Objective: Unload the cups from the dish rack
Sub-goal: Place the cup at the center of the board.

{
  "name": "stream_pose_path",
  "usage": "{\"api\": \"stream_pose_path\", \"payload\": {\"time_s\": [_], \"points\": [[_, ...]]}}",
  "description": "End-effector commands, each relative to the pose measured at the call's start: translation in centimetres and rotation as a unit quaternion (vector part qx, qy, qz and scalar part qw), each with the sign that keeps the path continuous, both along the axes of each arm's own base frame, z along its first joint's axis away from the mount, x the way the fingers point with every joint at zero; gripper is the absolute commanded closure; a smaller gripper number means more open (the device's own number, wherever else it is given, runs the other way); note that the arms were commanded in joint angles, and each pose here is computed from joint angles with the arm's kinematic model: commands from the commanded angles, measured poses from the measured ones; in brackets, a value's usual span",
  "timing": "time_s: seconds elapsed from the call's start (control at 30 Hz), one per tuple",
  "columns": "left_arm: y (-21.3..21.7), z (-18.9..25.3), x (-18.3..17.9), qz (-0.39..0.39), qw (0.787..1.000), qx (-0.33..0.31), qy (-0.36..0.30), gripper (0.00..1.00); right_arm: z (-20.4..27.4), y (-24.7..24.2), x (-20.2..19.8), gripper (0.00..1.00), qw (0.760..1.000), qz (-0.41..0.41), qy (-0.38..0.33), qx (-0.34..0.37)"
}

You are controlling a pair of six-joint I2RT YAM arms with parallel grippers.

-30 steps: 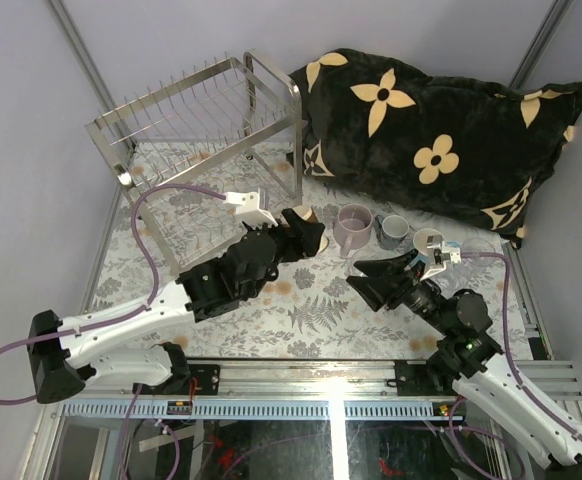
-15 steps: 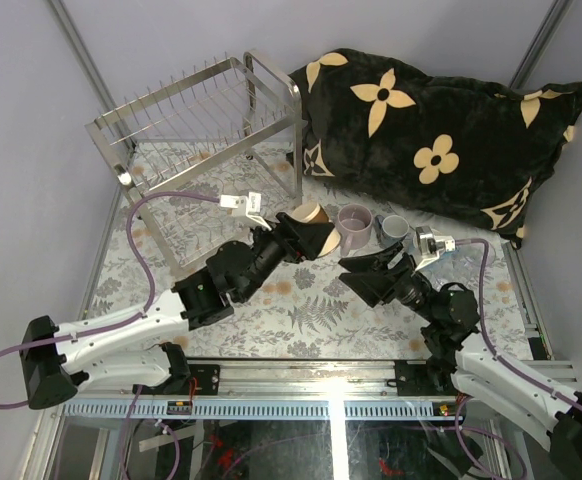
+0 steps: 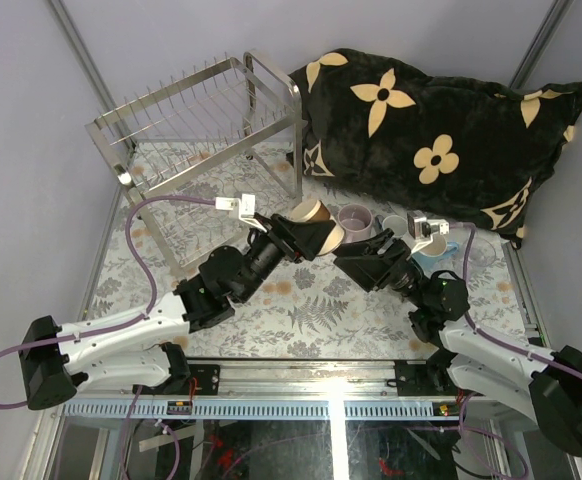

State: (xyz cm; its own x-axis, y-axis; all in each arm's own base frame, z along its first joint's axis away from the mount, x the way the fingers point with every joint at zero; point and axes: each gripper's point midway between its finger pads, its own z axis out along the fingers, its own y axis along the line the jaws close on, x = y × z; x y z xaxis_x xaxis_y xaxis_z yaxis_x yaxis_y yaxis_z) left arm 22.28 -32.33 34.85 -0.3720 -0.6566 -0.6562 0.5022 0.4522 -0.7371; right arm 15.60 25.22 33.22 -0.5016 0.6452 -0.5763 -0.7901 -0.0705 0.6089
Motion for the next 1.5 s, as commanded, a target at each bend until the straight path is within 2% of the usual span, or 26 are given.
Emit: {"api": "stream_pose_path", "payload": {"time_s": [0.0,0.17,0.3,0.4,0.57,0.63,0.77,0.83,0.87,1.03,1.2,1.37,1.47], "points": [[0.5,2.9,-0.9,-0.011,0.997,-0.056,-0.048,0.82,5.3,-1.1,-1.4,0.39,0.995,0.012,-0.061,0.075],[0.4,2.6,-0.9,-0.012,0.997,-0.053,-0.052,0.82,6.1,-0.8,-1.1,0.43,0.994,0.023,-0.056,0.089],[0.5,2.6,-1.2,-0.017,0.996,-0.067,-0.061,0.81,6.4,-0.6,-0.6,0.52,0.994,0.029,-0.047,0.098],[0.5,2.9,-1.3,-0.019,0.995,-0.075,-0.065,0.81,6.5,-0.6,-0.3,0.53,0.993,0.030,-0.039,0.108],[0.3,2.9,-1.3,-0.024,0.995,-0.074,-0.066,0.80,6.7,-0.4,0.2,0.63,0.992,0.035,-0.030,0.118],[0.0,2.7,-1.4,-0.029,0.995,-0.070,-0.065,0.80,6.7,-0.4,0.3,0.72,0.992,0.036,-0.026,0.121],[-0.1,2.5,-1.4,-0.030,0.995,-0.067,-0.064,0.77,6.5,-0.4,0.6,0.99,0.992,0.030,-0.020,0.122],[0.1,2.5,-1.3,-0.025,0.995,-0.067,-0.063,0.71,6.4,-0.6,0.7,1.00,0.992,0.026,-0.017,0.124],[0.2,2.5,-1.3,-0.023,0.996,-0.065,-0.062,0.58,6.4,-0.6,0.7,1.00,0.992,0.024,-0.016,0.124],[1.2,2.6,-1.1,-0.004,0.997,-0.049,-0.062,0.23,5.8,-0.3,1.0,1.00,0.994,0.017,-0.010,0.105],[2.9,3.1,-1.1,0.019,0.997,-0.033,-0.072,0.01,4.3,0.3,2.1,1.00,0.998,-0.011,0.011,0.060],[5.1,3.1,-1.4,0.043,0.995,-0.026,-0.081,0.00,2.4,0.4,2.7,1.00,0.999,-0.043,0.024,0.008],[6.8,2.5,-1.2,0.067,0.995,-0.009,-0.067,0.00,0.9,0.4,3.4,1.00,0.995,-0.075,0.033,-0.053]]}}
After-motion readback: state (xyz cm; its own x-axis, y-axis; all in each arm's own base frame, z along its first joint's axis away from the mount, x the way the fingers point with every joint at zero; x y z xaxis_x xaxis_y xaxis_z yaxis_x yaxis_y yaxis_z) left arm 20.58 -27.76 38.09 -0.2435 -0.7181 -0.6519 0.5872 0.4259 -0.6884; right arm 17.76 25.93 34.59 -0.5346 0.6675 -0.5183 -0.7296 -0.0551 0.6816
